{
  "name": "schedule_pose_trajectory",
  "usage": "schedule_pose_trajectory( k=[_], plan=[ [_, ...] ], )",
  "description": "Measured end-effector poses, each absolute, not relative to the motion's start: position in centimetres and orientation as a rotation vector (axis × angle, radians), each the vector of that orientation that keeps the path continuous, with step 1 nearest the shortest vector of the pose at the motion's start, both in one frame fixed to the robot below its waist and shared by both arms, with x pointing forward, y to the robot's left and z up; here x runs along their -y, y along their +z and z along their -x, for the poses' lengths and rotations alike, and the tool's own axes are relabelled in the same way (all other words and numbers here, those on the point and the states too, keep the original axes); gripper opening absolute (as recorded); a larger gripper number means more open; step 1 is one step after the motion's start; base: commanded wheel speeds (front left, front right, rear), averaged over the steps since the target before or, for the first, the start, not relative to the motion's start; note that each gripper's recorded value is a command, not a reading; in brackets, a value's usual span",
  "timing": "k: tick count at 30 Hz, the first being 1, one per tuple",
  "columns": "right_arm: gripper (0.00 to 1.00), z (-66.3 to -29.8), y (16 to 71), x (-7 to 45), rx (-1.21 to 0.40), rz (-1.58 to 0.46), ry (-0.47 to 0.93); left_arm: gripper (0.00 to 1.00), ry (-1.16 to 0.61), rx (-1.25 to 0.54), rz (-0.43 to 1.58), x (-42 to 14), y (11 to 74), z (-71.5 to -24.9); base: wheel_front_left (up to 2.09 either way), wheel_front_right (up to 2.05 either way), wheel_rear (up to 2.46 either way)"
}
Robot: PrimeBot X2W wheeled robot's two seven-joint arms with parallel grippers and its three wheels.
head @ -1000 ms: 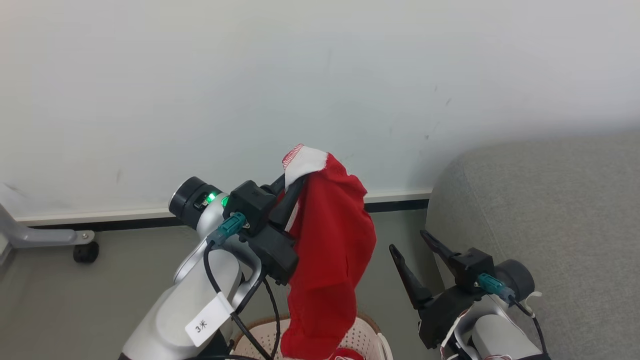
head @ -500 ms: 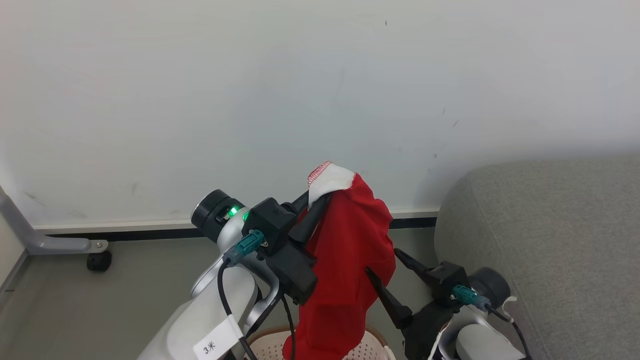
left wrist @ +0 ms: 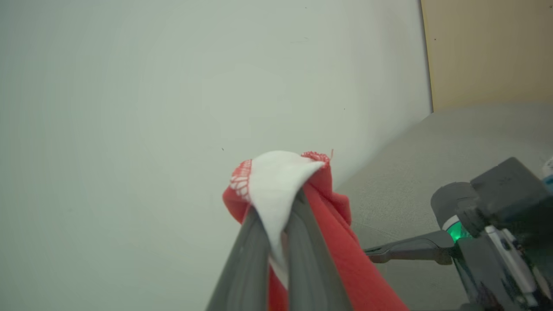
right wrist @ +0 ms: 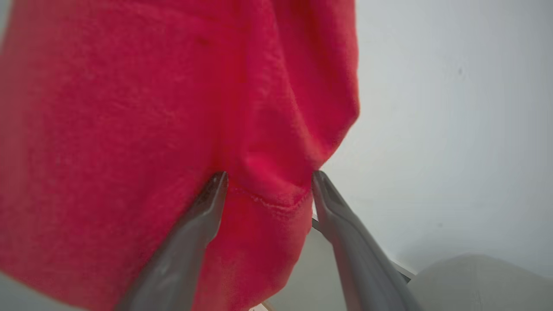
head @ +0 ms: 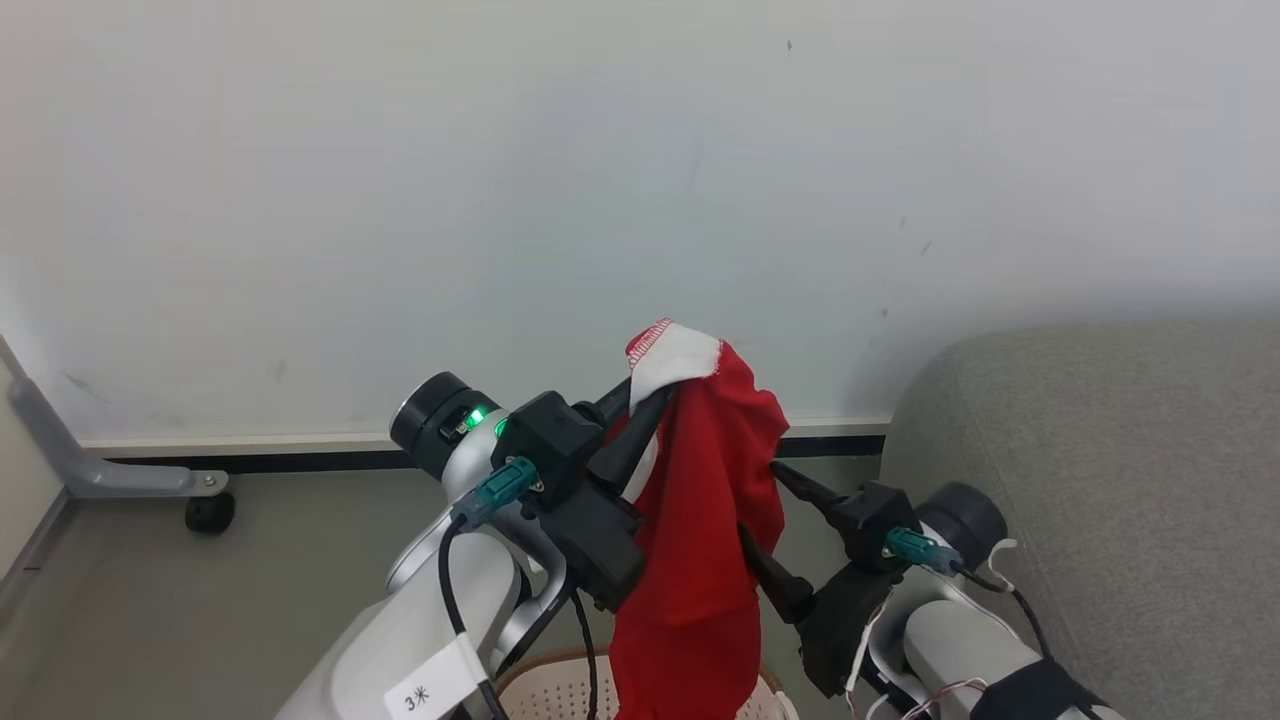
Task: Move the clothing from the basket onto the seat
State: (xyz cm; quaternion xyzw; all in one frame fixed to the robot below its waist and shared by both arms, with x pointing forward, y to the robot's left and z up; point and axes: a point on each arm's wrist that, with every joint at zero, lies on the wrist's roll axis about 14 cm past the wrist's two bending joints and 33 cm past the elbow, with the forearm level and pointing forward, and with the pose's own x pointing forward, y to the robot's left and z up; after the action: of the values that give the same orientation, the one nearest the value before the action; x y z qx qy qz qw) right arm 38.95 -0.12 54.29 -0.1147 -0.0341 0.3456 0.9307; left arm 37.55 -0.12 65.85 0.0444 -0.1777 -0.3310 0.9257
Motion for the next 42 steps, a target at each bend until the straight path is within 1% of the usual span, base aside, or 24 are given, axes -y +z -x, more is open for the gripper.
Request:
schedule_pose_trajectory(
  k=[6, 7, 8, 9, 10, 11, 12, 19, 23, 24, 25, 26, 27, 38, 41, 42],
  plan=[
    [1.0, -38.5, 54.6, -2.1, 0.079, 0.259, 0.786, 0.0, -0.682, 0.353, -0.091, 0.2, 65.7, -37.5, 0.0, 0.0, 0.0],
    [0.77, -38.5, 54.8, -2.3, 0.081, 0.26, 0.793, 0.0, -0.681, 0.35, -0.09, 0.1, 65.6, -37.6, 0.0, 0.0, 0.0],
    [0.44, -38.5, 54.9, -2.5, 0.082, 0.262, 0.8, 0.0, -0.679, 0.346, -0.09, 0.1, 65.6, -37.6, 0.0, 0.0, 0.0],
    [0.34, -38.5, 54.9, -2.7, 0.083, 0.264, 0.807, 0.0, -0.678, 0.344, -0.088, 0.0, 65.5, -37.7, 0.0, 0.0, 0.0],
    [0.27, -38.5, 54.9, -2.8, 0.082, 0.264, 0.812, 0.0, -0.676, 0.342, -0.086, -0.1, 65.5, -37.7, 0.0, 0.0, 0.0],
    [0.09, -38.5, 54.8, -3.0, 0.079, 0.264, 0.817, 0.0, -0.672, 0.338, -0.087, -0.2, 65.4, -37.8, 0.0, 0.0, 0.0],
    [0.0, -38.4, 54.6, -3.1, 0.073, 0.262, 0.822, 0.0, -0.67, 0.335, -0.09, -0.4, 65.3, -37.9, 0.0, 0.0, 0.0],
    [0.0, -38.6, 54.4, -2.4, 0.057, 0.26, 0.819, 0.0, -0.636, 0.3, -0.073, -1.8, 64.5, -38.6, 0.0, 0.0, 0.0],
    [0.0, -38.9, 54.6, -1.5, 0.051, 0.227, 0.792, 0.0, -0.613, 0.271, -0.055, -2.3, 63.5, -39.0, 0.0, 0.0, 0.0],
    [0.0, -38.9, 54.7, -1.2, 0.051, 0.221, 0.785, 0.27, -0.612, 0.263, -0.046, -2.4, 63.3, -39.0, 0.0, 0.0, 0.0],
    [0.0, -39.0, 54.8, -0.9, 0.051, 0.213, 0.776, 0.43, -0.612, 0.254, -0.038, -2.4, 63.0, -39.1, 0.0, 0.0, 0.0],
    [0.0, -39.1, 54.9, -0.6, 0.051, 0.205, 0.766, 0.87, -0.608, 0.245, -0.032, -2.4, 62.7, -39.1, 0.0, 0.0, 0.0],
    [0.0, -39.3, 55.0, -0.3, 0.051, 0.196, 0.755, 1.0, -0.602, 0.236, -0.022, -2.5, 62.3, -39.2, 0.0, 0.0, 0.0],
    [0.0, -41.6, 58.1, 4.9, 0.104, 0.144, 0.605, 1.0, -0.614, 0.158, 0.058, -1.7, 59.4, -38.9, 0.0, 0.0, 0.0],
    [0.0, -42.2, 58.9, 7.6, 0.117, 0.144, 0.538, 1.0, -0.628, 0.13, 0.08, -1.2, 58.1, -38.5, 0.0, 0.0, 0.0],
    [0.0, -42.2, 58.9, 7.6, 0.117, 0.144, 0.538, 1.0, -0.628, 0.13, 0.08, -1.2, 58.1, -38.5, 0.0, 0.0, 0.0]
  ],
)
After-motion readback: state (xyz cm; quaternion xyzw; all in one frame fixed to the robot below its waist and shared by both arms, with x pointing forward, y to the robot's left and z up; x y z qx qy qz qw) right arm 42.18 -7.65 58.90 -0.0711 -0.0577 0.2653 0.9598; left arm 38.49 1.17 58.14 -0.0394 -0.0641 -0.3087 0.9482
